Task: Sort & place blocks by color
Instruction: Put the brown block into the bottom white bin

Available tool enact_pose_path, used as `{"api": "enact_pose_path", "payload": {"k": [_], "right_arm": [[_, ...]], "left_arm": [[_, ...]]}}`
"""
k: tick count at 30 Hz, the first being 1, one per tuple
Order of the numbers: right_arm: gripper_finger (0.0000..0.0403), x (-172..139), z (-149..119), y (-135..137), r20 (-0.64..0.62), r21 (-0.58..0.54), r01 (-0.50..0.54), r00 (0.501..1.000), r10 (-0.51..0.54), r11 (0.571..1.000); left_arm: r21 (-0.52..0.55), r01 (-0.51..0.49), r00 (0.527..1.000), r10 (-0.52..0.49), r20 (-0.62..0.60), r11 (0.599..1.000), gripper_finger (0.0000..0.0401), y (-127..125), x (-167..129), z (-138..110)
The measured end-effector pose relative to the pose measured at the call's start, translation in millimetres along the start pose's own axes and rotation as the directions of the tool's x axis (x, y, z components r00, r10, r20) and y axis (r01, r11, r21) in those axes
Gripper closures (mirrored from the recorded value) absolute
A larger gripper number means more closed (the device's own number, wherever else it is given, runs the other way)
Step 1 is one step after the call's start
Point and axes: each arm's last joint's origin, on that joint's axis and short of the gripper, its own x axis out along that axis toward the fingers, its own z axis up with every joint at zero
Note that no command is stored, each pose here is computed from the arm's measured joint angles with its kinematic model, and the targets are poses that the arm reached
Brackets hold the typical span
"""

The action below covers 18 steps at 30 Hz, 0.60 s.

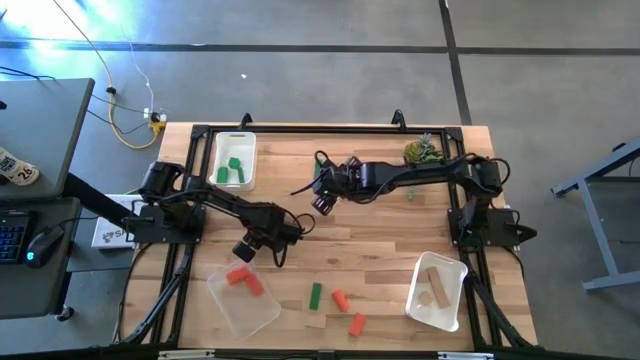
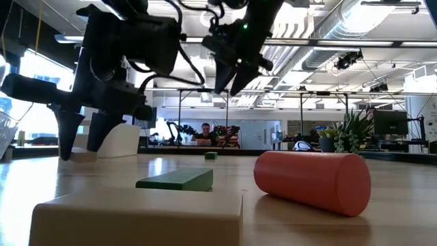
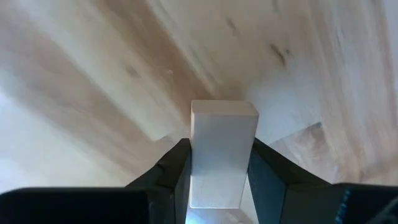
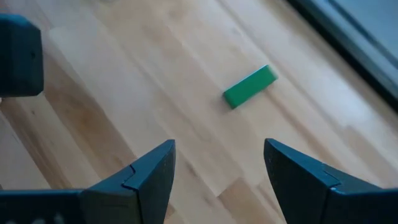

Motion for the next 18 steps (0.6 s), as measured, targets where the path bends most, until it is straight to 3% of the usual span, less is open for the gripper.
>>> {"api": "enact_pose_path", "payload": {"k": [9,13,18], "right_arm": [[0.0171,-26,11,-18,0.056,0.046,-0.003,0.998,0.001,0.999],[0.0171,-31,10,-18,0.019,0.04,-0.081,0.997,0.081,0.996],[0.0171,-43,12,-19,0.013,-0.003,-0.18,0.984,0.18,0.984]], "left_arm": [[-0.018,-0.087,0.993,0.088,0.074,0.996,0.0294,0,-24,-9],[-0.037,-0.136,0.984,0.139,0.113,0.99,0.0299,1,-36,-16],[-0.144,-0.177,0.941,0.211,0.266,0.974,0.0297,9,-63,-31]]}}
